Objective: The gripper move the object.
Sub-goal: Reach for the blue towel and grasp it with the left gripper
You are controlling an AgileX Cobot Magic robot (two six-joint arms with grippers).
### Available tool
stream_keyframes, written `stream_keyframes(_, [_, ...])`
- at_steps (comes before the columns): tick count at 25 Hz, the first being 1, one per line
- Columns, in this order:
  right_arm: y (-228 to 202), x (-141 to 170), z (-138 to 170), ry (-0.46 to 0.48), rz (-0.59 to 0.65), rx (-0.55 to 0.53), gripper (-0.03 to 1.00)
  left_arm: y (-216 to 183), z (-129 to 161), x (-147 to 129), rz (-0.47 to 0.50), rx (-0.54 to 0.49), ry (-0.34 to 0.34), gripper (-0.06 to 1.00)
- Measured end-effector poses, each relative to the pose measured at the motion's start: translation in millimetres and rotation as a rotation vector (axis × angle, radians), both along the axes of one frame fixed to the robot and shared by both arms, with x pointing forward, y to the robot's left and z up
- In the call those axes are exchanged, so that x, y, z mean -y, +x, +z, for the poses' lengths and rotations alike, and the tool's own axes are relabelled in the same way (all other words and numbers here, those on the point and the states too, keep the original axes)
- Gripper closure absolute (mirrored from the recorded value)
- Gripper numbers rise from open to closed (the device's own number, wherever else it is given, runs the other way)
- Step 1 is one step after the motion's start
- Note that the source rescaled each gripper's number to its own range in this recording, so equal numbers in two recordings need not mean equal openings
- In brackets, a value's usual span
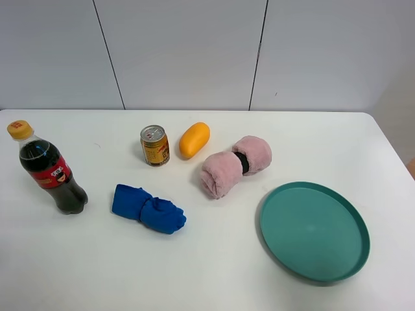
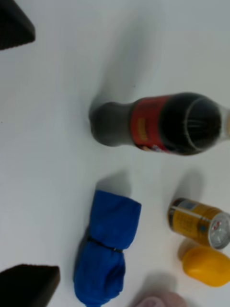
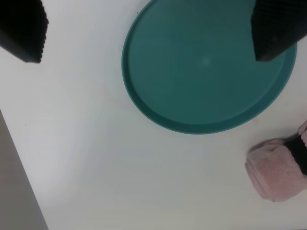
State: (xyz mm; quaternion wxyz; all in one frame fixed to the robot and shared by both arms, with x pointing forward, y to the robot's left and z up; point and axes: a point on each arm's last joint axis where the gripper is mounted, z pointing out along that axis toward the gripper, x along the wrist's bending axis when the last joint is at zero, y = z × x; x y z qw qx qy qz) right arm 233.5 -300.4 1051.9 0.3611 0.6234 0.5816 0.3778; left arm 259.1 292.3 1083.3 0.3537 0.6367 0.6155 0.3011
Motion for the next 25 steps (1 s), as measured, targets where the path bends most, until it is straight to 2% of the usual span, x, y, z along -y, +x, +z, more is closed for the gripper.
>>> stream_keyframes(3, [0.0, 0.0, 0.0, 0.0, 0.0, 0.0, -0.03, 18.9, 25.9, 3.5, -0.13, -0.007, 0.103, 0.04])
stream_keyframes(5, [0.0, 0.0, 0.0, 0.0, 0.0, 0.0, -0.03, 35.1, 41.0, 8.6, -0.242, -0.007, 0.146, 0.04])
stream_keyframes(7, [0.0, 0.0, 0.0, 0.0, 0.0, 0.0, -0.03, 51.4, 55.7, 15.1, -0.345, 0.003, 0.151, 0.04])
stream_keyframes(9, [0.0, 0.0, 0.0, 0.0, 0.0, 0.0, -0.03, 73.5, 65.6, 21.9, -0.435, -0.009, 0.116, 0.04])
stream_keyframes(11, [0.0, 0.0, 0.0, -0.001, 0.0, 0.0, -0.03, 94.7, 71.6, 25.6, -0.526, -0.024, 0.133, 0.04])
stream_keyframes(17, [0.0, 0.0, 0.0, -0.002, 0.001, 0.0, -0.03, 154.2, 73.8, 29.6, -0.783, -0.037, 0.328, 0.07])
stream_keyframes(22, [0.0, 0.0, 0.0, -0.002, 0.001, 0.0, -0.03, 189.5, 68.2, 50.5, -0.94, -0.038, 0.367, 0.1])
stream_keyframes(25, [0.0, 0.0, 0.0, -0.002, 0.001, 0.0, -0.03, 211.0, 51.3, 67.1, -1.013, -0.094, 0.416, 0.1])
